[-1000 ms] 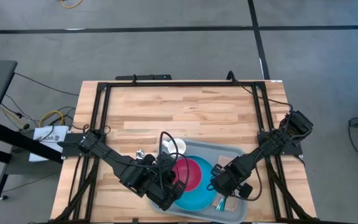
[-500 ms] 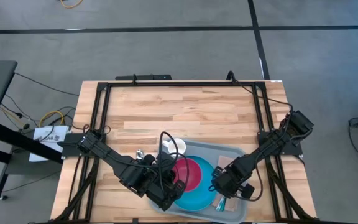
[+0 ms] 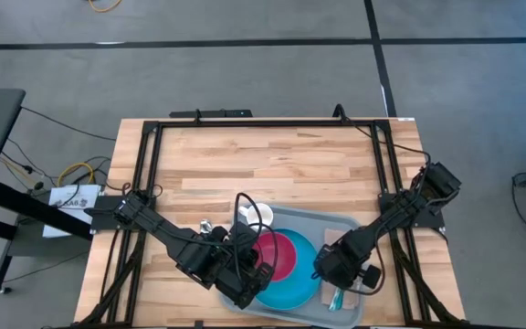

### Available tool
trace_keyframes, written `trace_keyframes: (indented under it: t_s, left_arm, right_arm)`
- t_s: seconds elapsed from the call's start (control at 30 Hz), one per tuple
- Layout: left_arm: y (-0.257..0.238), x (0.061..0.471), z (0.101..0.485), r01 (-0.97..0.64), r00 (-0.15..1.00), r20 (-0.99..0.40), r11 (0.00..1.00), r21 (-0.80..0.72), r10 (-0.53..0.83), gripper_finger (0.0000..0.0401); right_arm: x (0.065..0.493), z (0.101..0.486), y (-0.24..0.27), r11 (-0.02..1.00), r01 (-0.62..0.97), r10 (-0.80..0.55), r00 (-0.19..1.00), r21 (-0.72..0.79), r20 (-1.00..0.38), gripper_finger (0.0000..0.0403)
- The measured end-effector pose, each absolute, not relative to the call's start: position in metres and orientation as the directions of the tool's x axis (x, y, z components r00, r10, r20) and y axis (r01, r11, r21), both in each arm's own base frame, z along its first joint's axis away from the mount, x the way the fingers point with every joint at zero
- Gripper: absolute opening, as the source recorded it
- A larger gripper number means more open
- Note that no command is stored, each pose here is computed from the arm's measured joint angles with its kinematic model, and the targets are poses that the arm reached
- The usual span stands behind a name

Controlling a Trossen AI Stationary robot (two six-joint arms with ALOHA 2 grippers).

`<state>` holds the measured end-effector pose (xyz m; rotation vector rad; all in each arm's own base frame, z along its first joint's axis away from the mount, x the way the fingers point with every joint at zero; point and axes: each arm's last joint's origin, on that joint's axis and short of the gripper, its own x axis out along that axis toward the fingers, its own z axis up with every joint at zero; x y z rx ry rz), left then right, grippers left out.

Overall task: Set up tray
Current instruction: Adjust the iridescent fork, then adjust the blue knife

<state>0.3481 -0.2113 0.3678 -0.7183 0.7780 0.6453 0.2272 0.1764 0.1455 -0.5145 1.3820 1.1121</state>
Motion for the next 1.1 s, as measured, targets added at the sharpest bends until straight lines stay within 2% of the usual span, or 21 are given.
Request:
trace_keyframes:
  t_s: [0.2, 0.6, 0.73, 0.93, 1.1]
  left_arm:
    - [-0.208, 0.35, 0.368, -0.747, 0.55, -0.796, 0.576, -0.332, 0.253, 0.0004]
    - [-0.206, 0.351, 0.368, -0.75, 0.548, -0.797, 0.57, -0.334, 0.254, 0.0004]
    - [-0.205, 0.352, 0.368, -0.752, 0.548, -0.795, 0.568, -0.334, 0.258, 0.0004]
    - [-0.205, 0.352, 0.368, -0.752, 0.549, -0.795, 0.568, -0.334, 0.26, 0.0004]
    - [-0.205, 0.352, 0.368, -0.752, 0.549, -0.795, 0.568, -0.334, 0.259, 0.0004]
  right_arm:
    - [0.226, 0.147, 0.174, 0.382, -0.877, 0.308, -0.177, 0.292, -0.935, 0.0]
    - [0.217, 0.168, 0.168, 0.368, -0.883, 0.306, -0.18, 0.291, -0.935, 0.0]
    - [0.218, 0.176, 0.169, 0.353, -0.901, 0.343, -0.124, 0.25, -0.931, 0.0]
    - [0.232, 0.19, 0.178, 0.316, -0.942, 0.474, 0.054, 0.113, -0.879, 0.0]
    - [0.232, 0.189, 0.188, 0.176, -0.983, 0.526, 0.048, 0.054, -0.849, 0.0]
